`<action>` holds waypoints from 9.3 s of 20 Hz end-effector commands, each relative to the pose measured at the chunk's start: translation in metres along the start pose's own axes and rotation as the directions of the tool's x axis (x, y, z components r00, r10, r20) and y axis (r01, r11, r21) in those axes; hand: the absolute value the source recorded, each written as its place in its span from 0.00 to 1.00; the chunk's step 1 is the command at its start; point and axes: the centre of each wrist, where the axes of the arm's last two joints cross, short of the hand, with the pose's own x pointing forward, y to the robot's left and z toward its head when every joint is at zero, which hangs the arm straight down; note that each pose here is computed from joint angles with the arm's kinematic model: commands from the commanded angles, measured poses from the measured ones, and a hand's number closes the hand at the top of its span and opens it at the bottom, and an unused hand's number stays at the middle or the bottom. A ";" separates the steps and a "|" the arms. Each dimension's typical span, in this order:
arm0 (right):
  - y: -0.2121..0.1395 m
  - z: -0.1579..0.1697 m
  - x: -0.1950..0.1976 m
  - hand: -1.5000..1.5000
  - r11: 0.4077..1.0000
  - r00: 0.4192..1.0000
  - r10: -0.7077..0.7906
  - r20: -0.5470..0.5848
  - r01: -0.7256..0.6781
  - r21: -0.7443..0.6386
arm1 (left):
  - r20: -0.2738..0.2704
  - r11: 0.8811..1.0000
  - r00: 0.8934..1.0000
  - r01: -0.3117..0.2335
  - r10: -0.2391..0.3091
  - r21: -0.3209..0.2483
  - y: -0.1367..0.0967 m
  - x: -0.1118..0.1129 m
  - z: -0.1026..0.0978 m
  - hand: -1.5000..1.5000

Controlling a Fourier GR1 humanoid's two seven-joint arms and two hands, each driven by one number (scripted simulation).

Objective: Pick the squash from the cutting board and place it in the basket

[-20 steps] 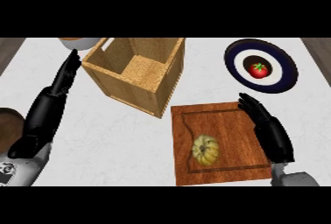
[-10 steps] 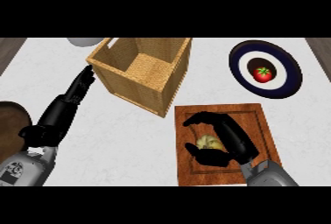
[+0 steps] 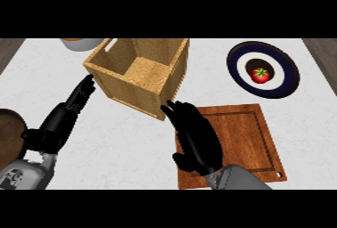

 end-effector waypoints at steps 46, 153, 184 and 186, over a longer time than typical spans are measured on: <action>-0.073 0.025 0.041 0.00 0.849 0.810 0.491 -0.321 -0.364 0.383 | 0.038 1.000 0.999 -0.016 0.017 -0.020 0.000 0.012 -0.006 0.50; -0.102 -0.081 0.131 1.00 0.829 0.891 -0.327 -0.315 0.111 -0.548 | 0.062 0.987 0.998 -0.014 0.024 -0.158 -0.024 0.019 -0.039 0.50; -0.119 -0.187 0.091 1.00 0.680 0.762 -0.448 -0.467 -0.048 -0.732 | 0.079 0.996 0.997 -0.001 0.008 -0.085 -0.008 0.021 -0.037 0.50; -0.125 -0.190 0.096 1.00 0.665 0.786 -0.431 -0.444 -0.056 -0.744 | 0.050 0.998 0.999 0.001 0.003 -0.067 -0.009 0.015 -0.031 0.50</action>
